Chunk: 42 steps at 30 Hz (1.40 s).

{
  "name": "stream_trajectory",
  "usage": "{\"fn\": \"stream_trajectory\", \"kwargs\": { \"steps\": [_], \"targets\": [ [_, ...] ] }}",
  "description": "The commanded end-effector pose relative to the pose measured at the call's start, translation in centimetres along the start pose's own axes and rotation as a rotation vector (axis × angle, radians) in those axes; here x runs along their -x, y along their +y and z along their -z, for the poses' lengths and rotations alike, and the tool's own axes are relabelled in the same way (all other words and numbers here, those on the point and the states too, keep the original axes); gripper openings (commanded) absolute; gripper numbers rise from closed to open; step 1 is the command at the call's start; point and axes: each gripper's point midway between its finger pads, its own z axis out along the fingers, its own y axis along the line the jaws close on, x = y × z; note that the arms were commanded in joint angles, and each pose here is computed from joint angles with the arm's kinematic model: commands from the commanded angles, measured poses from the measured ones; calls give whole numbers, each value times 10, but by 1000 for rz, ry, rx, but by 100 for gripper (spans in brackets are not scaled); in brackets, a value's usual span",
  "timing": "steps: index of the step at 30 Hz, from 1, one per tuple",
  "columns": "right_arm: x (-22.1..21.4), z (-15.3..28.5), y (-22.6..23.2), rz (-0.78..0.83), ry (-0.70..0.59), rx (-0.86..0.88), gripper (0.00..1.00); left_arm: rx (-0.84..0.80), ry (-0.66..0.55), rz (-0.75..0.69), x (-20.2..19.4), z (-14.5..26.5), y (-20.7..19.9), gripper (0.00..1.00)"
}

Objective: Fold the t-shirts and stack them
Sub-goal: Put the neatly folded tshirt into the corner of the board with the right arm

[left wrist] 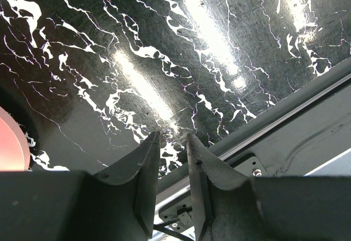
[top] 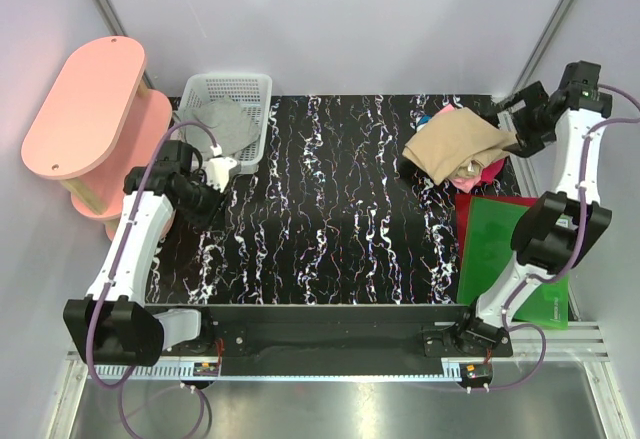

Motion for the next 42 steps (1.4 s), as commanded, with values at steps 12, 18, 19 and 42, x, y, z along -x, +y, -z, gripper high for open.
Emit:
{"fn": "stream_trajectory", "kwargs": {
  "steps": [12, 18, 19, 42],
  "targets": [
    [-42, -122, 42, 67, 272, 145, 100, 273, -277, 83, 95, 73, 46, 34],
    [-40, -160, -16, -7, 290, -9, 100, 285, -311, 120, 108, 77, 50, 35],
    [-40, -162, -17, -7, 290, -12, 100, 278, -308, 123, 107, 75, 50, 35],
    [-202, 87, 150, 753, 13, 479, 100, 252, -356, 76, 53, 106, -1, 53]
  ]
}}
